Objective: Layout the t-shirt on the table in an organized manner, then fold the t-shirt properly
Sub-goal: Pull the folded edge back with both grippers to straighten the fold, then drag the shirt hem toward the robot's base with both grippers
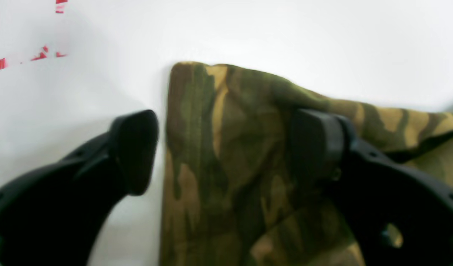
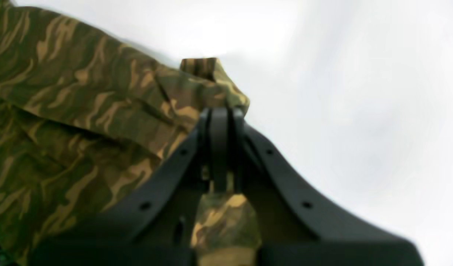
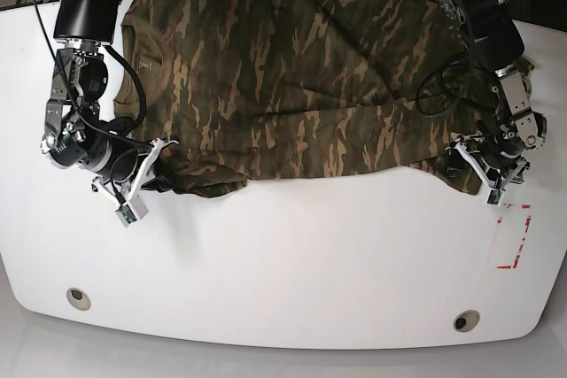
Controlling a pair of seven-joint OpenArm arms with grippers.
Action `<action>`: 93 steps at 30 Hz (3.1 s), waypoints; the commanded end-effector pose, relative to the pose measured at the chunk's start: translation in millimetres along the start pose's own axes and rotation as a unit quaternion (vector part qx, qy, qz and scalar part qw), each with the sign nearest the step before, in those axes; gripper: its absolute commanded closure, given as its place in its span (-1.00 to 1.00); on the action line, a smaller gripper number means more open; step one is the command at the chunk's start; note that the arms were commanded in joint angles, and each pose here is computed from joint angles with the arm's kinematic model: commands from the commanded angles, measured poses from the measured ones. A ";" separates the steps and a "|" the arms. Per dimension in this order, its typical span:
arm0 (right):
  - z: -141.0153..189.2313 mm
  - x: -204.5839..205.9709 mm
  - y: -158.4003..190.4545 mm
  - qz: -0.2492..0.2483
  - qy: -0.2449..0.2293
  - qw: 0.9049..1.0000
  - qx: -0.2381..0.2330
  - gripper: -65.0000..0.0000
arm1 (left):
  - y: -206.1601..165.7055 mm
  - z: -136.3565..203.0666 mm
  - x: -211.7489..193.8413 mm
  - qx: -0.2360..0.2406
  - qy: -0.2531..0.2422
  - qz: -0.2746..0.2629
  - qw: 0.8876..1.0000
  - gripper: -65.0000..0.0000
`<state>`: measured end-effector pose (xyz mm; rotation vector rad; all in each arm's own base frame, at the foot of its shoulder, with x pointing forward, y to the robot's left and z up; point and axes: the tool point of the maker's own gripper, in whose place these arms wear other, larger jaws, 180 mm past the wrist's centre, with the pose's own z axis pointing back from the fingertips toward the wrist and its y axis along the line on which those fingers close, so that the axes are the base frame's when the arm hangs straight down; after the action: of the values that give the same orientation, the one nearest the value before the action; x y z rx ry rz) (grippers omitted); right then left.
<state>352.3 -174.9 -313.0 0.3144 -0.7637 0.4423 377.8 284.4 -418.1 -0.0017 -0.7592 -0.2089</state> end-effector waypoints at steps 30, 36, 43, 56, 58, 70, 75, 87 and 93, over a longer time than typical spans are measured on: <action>8.1 15.2 -5.4 0.006 -0.028 1.000 -0.007 1.00 | 15.4 32.7 54.9 0.057 -0.055 -0.057 0.995 0.92; 13.8 38.0 -12.7 0.017 -0.053 0.998 -0.016 1.00 | 20.2 48.3 81.5 0.078 -0.084 -0.077 0.990 0.92; 27.0 68.9 -26.6 0.039 -0.080 0.995 -0.036 1.00 | 28.8 75.0 129.6 0.113 -0.125 -0.105 0.980 0.92; 27.6 103.5 -55.3 0.015 -0.121 0.991 -0.044 1.00 | 18.5 110.1 205.7 0.137 -0.206 -0.155 0.956 0.92; 30.4 109.4 -63.0 0.014 -0.130 0.990 -0.050 1.00 | 17.1 112.4 214.7 0.137 -0.213 -0.160 0.954 0.92; 22.5 137.4 -101.2 -0.022 -0.145 0.988 -0.055 1.00 | 22.1 109.7 238.3 0.130 -0.227 -0.149 0.953 0.91; 12.4 145.9 -115.6 -0.029 -0.140 0.988 -0.064 1.00 | 29.9 101.4 240.3 0.124 -0.219 -0.141 0.958 0.91; -21.1 155.4 -124.3 0.017 -0.106 0.990 -0.094 1.00 | 31.9 74.0 240.2 0.087 -0.215 -0.122 0.965 0.90; -43.0 150.6 -123.6 0.024 -0.099 0.990 -0.102 0.98 | 36.4 57.5 233.0 0.067 -0.206 -0.112 0.970 0.90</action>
<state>515.8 -220.8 -274.7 0.1770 -0.9098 0.3812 497.6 273.1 -243.3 0.1631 -1.1084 -0.3936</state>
